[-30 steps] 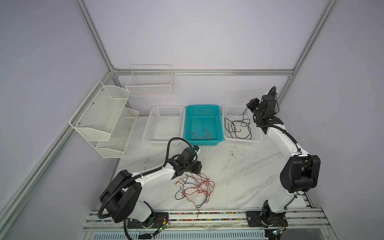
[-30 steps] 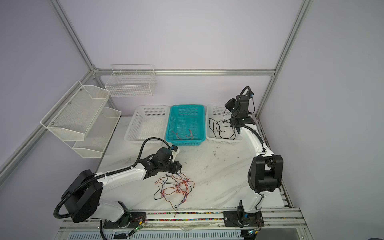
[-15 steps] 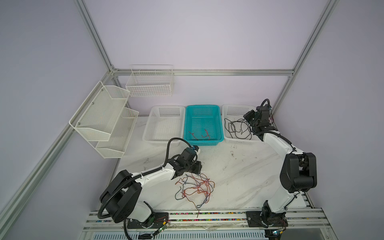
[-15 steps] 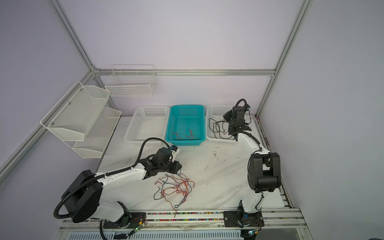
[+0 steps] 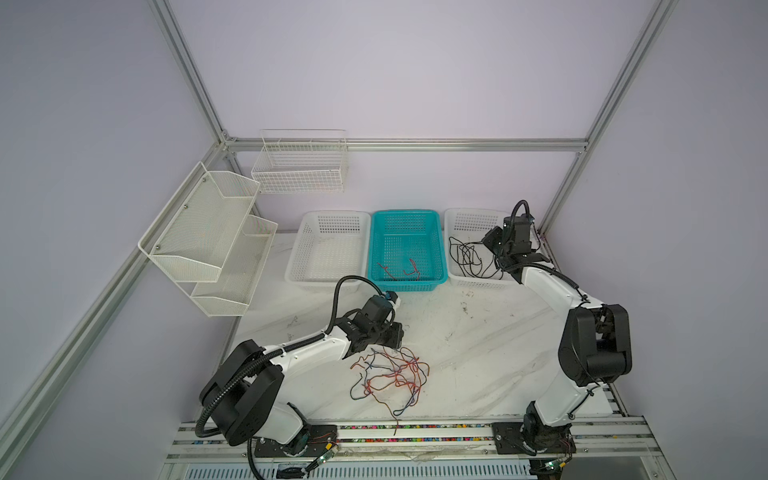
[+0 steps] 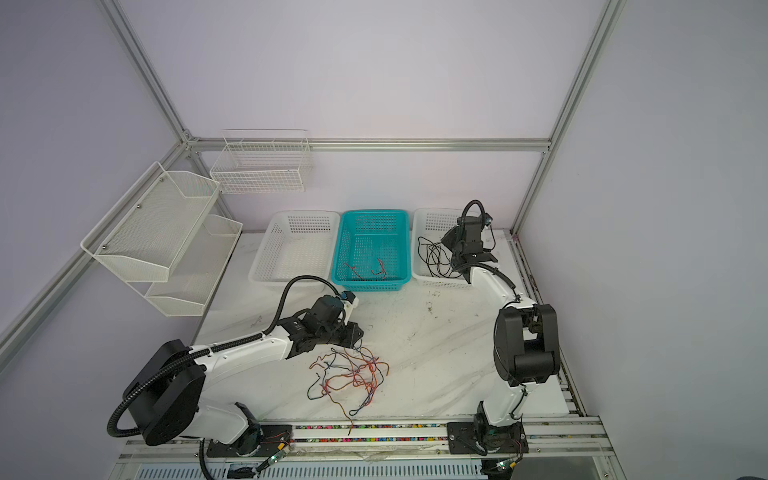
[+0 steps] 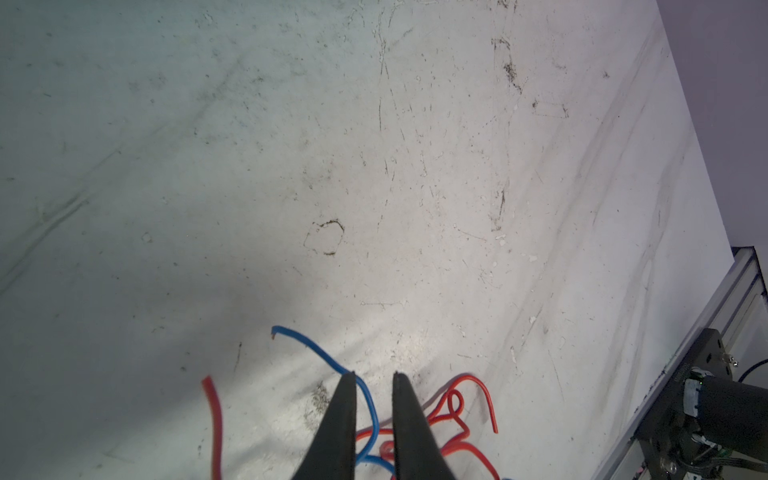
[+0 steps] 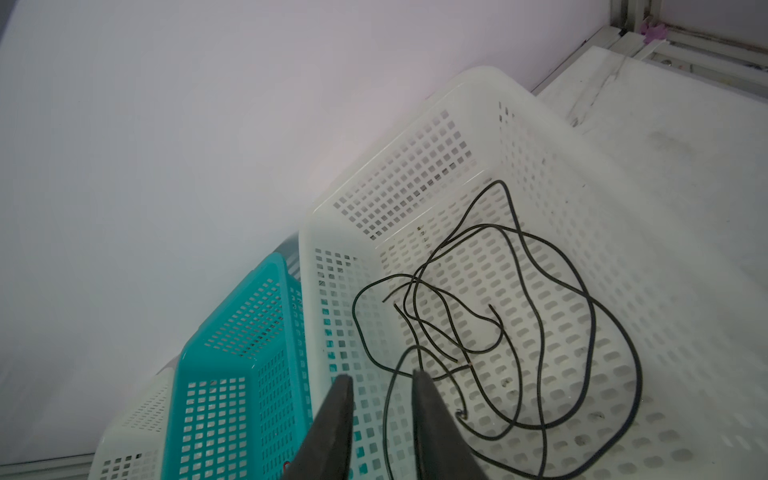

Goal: Untangle the cables
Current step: 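Release the black wire and bring the right gripper back to the pile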

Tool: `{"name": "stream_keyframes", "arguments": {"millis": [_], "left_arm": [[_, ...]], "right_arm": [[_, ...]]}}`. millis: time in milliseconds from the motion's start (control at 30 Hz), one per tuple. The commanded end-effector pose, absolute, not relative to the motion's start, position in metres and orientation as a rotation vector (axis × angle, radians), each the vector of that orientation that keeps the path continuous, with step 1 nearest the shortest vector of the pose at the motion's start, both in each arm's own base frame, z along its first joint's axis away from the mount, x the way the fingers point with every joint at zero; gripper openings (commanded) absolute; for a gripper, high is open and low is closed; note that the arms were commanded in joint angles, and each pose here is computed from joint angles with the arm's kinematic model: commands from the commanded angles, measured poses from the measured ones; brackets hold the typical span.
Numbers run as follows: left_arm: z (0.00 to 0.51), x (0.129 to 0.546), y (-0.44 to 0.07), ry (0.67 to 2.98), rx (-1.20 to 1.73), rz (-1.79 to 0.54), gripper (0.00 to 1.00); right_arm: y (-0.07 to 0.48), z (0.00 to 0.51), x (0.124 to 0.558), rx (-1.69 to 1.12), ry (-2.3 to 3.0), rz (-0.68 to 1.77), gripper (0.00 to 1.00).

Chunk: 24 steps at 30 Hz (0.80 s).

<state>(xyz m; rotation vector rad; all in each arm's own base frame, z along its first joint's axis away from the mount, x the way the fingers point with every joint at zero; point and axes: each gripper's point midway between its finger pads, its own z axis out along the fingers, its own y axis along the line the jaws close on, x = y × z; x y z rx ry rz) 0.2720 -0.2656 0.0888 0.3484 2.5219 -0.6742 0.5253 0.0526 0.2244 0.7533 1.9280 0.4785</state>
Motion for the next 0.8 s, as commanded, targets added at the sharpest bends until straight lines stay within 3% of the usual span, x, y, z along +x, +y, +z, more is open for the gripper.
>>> {"name": "stream_keyframes", "arguments": {"millis": [0, 167, 367, 600, 767], "left_arm": [[0.117, 0.286, -0.275, 2.443, 0.349, -0.707, 0.18], [0.124, 0.285, -0.276, 2.427, 0.345, -0.727, 0.18], [0.161, 0.287, -0.283, 2.346, 0.34, -0.804, 0.17], [0.213, 0.289, -0.284, 2.225, 0.329, -0.872, 0.12], [0.229, 0.285, -0.271, 2.211, 0.316, -0.838, 0.2]], "right_arm": [[0.05, 0.241, 0.519, 0.748, 1.909, 0.466, 0.36], [0.07, 0.281, 0.503, 0.634, 1.845, 0.557, 0.5], [0.133, 0.308, 0.458, 0.411, 1.823, 0.686, 0.56], [0.184, 0.301, 0.386, 0.135, 1.853, 0.917, 0.6], [0.204, 0.271, 0.333, 0.018, 1.96, 0.966, 0.61]]}}
